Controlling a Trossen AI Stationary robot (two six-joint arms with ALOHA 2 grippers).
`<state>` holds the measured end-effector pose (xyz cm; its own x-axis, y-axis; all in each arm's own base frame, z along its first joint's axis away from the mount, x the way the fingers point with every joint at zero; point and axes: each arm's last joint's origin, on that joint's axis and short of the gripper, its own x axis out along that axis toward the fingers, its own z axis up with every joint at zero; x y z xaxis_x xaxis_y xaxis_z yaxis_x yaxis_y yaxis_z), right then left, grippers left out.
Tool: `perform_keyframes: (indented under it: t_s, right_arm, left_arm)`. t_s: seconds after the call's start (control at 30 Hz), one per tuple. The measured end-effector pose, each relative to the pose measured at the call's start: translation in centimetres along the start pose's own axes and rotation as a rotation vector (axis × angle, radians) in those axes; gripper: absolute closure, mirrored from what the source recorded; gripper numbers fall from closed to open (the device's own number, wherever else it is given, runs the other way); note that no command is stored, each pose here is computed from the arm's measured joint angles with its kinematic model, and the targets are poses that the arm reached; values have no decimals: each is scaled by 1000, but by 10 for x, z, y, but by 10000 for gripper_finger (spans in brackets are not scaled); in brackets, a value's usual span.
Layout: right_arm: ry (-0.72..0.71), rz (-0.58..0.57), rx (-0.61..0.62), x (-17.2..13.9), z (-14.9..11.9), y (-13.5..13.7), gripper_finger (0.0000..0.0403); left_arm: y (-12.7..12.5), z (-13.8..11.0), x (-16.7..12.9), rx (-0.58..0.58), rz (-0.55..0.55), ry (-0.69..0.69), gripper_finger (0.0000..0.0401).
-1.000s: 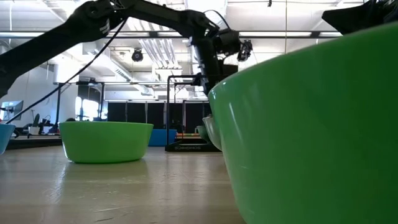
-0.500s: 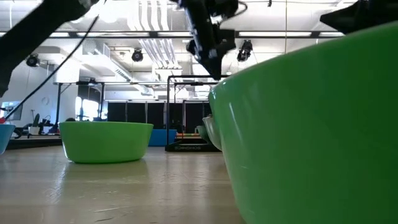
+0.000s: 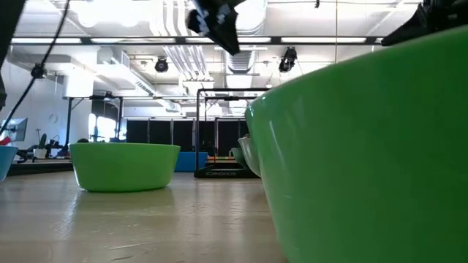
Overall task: Pick & Place Mini bowls
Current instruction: Put the top green bowl on the shelf
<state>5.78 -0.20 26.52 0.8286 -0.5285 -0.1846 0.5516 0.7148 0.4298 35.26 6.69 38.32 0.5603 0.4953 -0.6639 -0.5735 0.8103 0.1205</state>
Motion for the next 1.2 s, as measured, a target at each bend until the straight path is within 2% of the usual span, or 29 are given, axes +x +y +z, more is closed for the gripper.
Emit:
perform_keyframes:
  t_s: [0.27,0.47,0.6,0.87,1.2]
  right_arm:
    - [152,-206,180,6,-3,8,394]
    - [318,-327,305,18,-17,16,394]
    - [377,-415,354,29,-26,21,394]
    - [506,-587,400,54,-33,20,394]
    - [644,-737,312,95,-25,10,394]
  left_arm:
    - [21,-24,-35,-109,-28,-123,334]
    - [29,-41,-44,-128,-45,-170,334]
    - [32,-50,-46,-132,-62,-181,334]
    - [33,-55,-46,-82,-83,-171,334]
    - [32,-55,-46,-11,-98,-171,334]
